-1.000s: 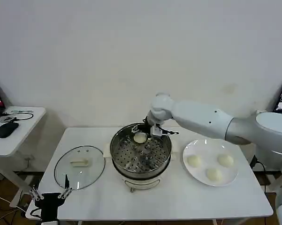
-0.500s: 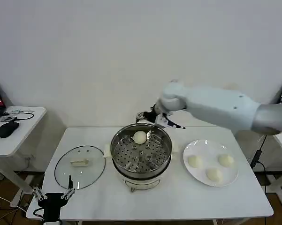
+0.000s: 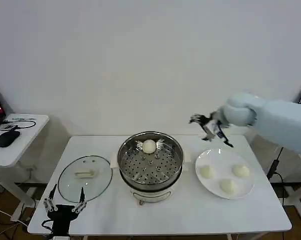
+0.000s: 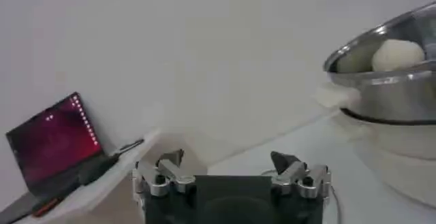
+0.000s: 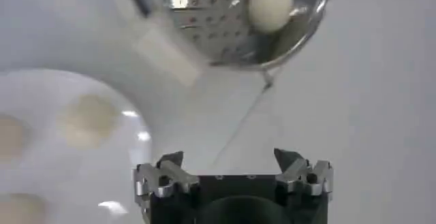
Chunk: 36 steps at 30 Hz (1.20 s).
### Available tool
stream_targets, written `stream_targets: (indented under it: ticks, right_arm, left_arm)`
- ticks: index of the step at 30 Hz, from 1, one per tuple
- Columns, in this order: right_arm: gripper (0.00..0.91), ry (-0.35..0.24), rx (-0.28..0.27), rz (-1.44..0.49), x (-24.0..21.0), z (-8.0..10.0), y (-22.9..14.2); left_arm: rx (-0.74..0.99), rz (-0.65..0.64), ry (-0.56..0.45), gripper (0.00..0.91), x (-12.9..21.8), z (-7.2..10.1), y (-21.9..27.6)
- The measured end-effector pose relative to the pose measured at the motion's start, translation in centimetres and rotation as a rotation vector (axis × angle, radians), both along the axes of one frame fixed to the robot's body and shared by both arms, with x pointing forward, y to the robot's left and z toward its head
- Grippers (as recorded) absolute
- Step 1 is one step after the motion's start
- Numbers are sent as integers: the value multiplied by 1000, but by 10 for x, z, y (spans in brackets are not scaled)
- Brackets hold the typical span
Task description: Take steamed baozi put them in steamer then cover it.
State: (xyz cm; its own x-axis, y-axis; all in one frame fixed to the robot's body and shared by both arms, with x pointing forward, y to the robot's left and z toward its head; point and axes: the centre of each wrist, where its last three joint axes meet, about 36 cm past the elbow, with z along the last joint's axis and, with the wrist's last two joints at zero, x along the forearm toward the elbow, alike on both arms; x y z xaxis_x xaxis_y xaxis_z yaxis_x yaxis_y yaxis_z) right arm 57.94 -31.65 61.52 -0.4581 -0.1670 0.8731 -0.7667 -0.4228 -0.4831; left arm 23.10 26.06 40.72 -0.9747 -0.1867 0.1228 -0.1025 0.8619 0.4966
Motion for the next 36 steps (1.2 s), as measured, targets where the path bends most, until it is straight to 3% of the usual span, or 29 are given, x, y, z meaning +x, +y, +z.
stream_targets:
  ticks: [8,21,36]
  right_arm:
    - [907,104,33,-151,-12,-42,-26]
    - [907,243,47,-251,-3,-103,-38]
    - [907,311,46,-234,47,-147,-17]
  left_arm:
    - [13,-11,9,907,-2,-1,-1]
    - [37,10,18,907,-2,-5,8]
    - [45,35,26,907,-5,-8,12]
